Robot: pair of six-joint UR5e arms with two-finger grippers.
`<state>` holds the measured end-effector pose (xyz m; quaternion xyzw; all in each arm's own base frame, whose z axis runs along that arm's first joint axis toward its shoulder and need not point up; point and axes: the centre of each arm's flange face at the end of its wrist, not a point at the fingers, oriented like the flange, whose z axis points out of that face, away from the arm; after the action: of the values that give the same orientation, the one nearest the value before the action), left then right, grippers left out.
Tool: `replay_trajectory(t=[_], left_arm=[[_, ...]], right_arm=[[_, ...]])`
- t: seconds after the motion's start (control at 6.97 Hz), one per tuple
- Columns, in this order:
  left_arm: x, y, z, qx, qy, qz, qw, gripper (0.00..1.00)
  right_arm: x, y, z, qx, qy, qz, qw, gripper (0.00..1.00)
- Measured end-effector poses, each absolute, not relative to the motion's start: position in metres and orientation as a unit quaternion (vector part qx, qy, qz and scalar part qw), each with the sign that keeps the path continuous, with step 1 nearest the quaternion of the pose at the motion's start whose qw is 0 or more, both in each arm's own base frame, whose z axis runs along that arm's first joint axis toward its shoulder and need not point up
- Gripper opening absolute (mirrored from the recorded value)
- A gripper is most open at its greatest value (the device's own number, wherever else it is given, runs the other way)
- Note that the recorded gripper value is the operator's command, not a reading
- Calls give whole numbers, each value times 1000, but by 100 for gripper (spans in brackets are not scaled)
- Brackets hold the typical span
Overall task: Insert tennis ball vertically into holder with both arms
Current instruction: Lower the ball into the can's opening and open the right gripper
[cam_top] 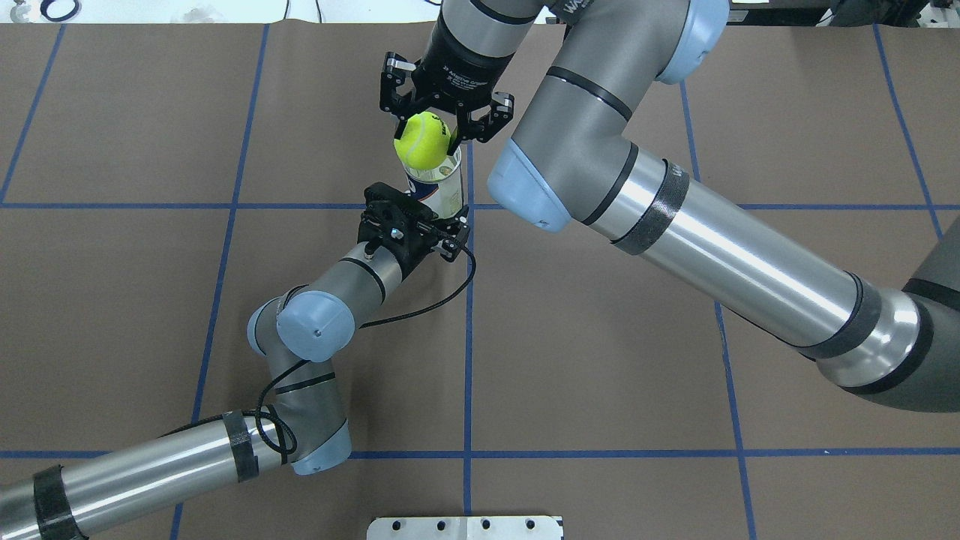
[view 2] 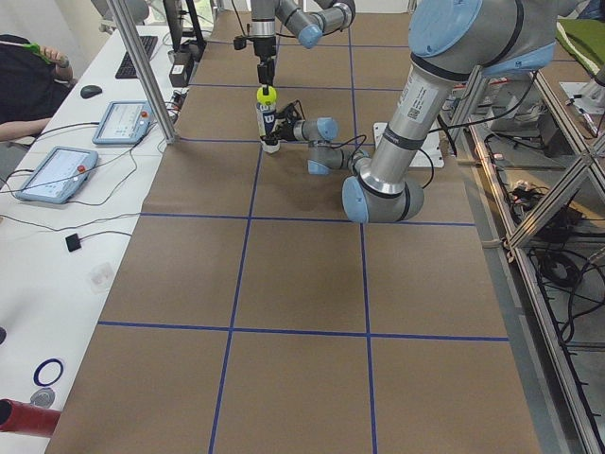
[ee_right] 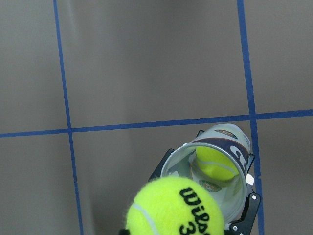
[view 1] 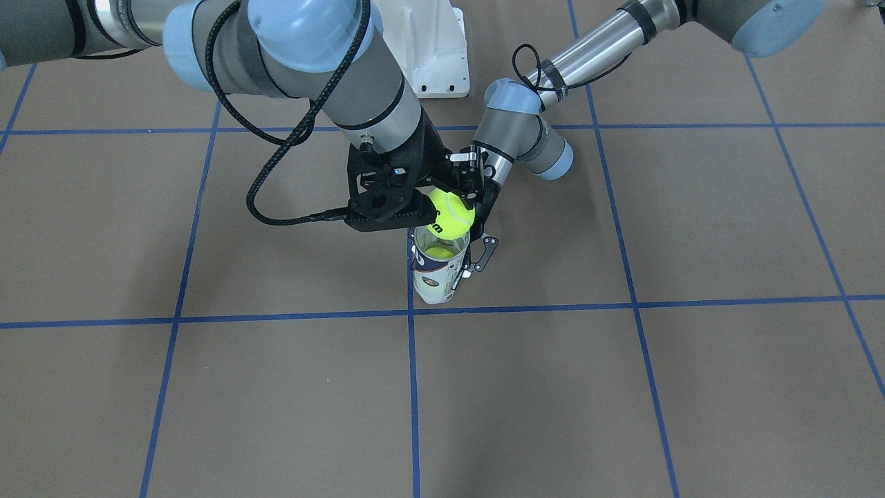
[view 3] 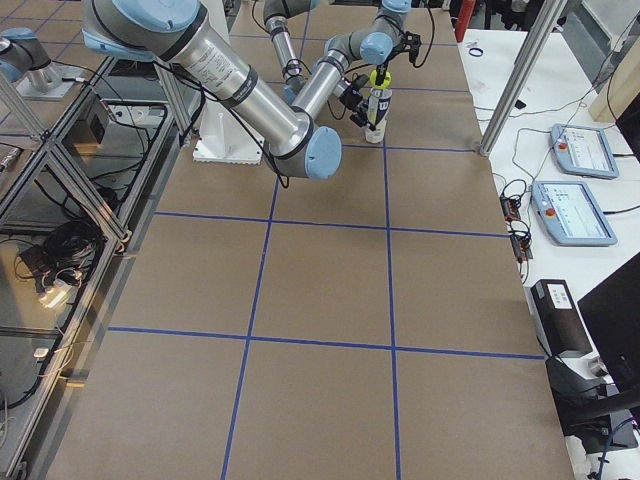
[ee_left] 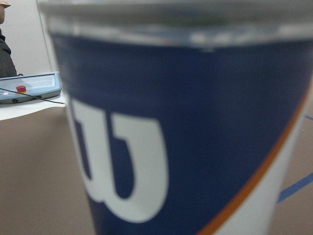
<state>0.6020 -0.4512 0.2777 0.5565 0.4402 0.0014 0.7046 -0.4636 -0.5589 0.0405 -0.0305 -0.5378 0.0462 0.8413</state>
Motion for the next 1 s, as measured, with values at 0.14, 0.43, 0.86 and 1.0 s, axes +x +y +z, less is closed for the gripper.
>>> replay_trajectory(t=[0.14, 0.43, 0.86, 1.0], left_arm=[[602, -451, 278, 556, 440, 2, 705, 76], [602, -451, 278, 556, 440, 2, 705, 76], [602, -451, 278, 556, 440, 2, 705, 94], [602, -451, 278, 557, 440, 2, 705, 99]], right_arm=[[-466, -562, 45, -31, -534, 48, 844, 78], [-468, -564, 48, -32, -530, 54, 845, 100], [-468, -564, 48, -29, -530, 60, 846, 100], [-468, -564, 48, -29, -530, 59, 846, 100]])
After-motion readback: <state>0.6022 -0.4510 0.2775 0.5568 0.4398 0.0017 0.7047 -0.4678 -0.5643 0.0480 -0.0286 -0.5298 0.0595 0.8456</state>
